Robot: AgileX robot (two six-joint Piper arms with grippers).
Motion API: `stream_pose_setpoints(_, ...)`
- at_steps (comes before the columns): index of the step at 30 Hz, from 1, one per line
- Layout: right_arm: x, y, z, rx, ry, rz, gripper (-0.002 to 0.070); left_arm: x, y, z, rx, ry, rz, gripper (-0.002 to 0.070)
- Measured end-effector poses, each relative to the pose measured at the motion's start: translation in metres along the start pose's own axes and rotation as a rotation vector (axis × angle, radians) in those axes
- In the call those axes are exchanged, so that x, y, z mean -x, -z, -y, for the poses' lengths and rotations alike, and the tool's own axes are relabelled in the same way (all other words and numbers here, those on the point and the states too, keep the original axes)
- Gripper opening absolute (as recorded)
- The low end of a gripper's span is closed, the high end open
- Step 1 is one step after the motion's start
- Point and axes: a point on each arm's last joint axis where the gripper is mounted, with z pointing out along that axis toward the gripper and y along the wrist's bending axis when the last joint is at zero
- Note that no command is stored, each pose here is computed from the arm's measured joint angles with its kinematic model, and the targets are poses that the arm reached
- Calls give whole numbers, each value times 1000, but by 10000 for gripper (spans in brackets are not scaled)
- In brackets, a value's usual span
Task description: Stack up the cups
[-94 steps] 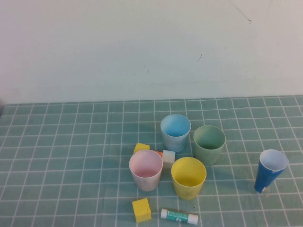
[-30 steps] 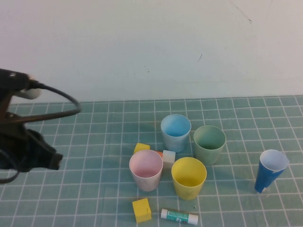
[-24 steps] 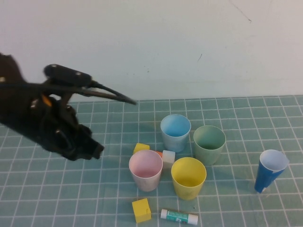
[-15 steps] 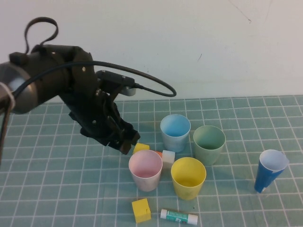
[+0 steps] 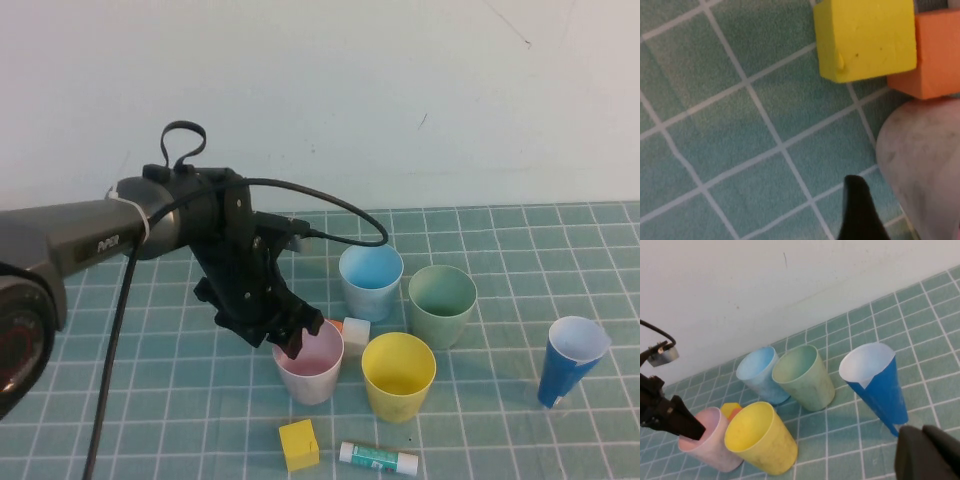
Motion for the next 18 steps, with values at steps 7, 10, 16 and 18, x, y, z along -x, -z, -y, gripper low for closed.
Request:
stream_pose_setpoints(7,0,0,0,0,15,0,-4,2,-14,-2,-9,10,6,58)
stream_pose_setpoints(10,0,0,0,0,16,0,-4,3,-6,-1,1,-1,23,19)
stream_pose_setpoints(16,0,0,0,0,17,0,-4,0,54,10,0,-36,86,8)
stream_pose_setpoints(18,0,0,0,0,17,0,-4,-6,79,18,-6,-67,100,8)
